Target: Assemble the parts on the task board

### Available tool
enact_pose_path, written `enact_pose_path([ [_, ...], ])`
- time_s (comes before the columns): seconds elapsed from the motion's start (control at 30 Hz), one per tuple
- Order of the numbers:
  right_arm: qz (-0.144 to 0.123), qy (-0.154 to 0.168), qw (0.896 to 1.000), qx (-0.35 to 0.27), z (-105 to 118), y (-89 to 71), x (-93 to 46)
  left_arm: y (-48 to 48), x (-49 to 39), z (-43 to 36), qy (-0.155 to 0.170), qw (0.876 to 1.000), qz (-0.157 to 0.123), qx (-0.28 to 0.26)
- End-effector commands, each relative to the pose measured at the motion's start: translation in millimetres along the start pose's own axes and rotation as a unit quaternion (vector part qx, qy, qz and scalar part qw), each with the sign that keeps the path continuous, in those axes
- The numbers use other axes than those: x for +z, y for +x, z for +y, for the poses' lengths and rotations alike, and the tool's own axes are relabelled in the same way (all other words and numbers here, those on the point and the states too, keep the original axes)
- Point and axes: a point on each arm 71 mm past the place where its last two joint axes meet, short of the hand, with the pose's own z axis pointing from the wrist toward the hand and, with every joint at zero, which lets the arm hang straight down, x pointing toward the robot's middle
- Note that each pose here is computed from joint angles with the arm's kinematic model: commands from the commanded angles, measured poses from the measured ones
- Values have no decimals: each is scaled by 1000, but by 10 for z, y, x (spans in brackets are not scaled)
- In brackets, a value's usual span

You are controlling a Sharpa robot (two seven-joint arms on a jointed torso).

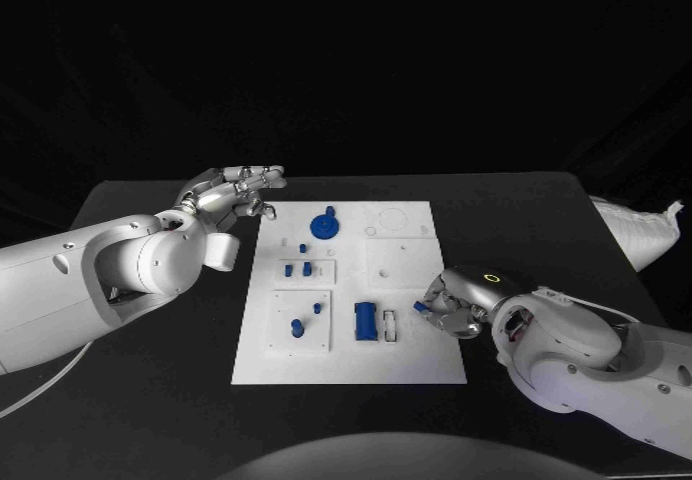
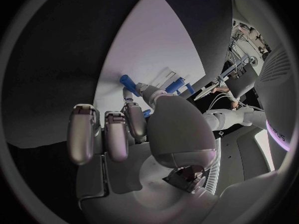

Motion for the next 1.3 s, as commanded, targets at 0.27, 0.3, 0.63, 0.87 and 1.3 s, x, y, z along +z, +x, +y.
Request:
enact_pose_path([
  [0.27,33,35,990,129,21,52,-19,37,-6,-7,2,1000,12,-3],
  [0.3,37,37,989,136,26,59,-16,40,-7,-7,2,1000,13,-3],
  [0.63,70,40,983,167,108,127,24,55,-7,-6,2,1000,15,-4],
  [0.87,69,37,981,180,175,139,51,56,-7,-6,2,1000,15,-4],
  [1.3,76,34,981,177,213,168,105,63,-6,-5,2,1000,16,-4],
])
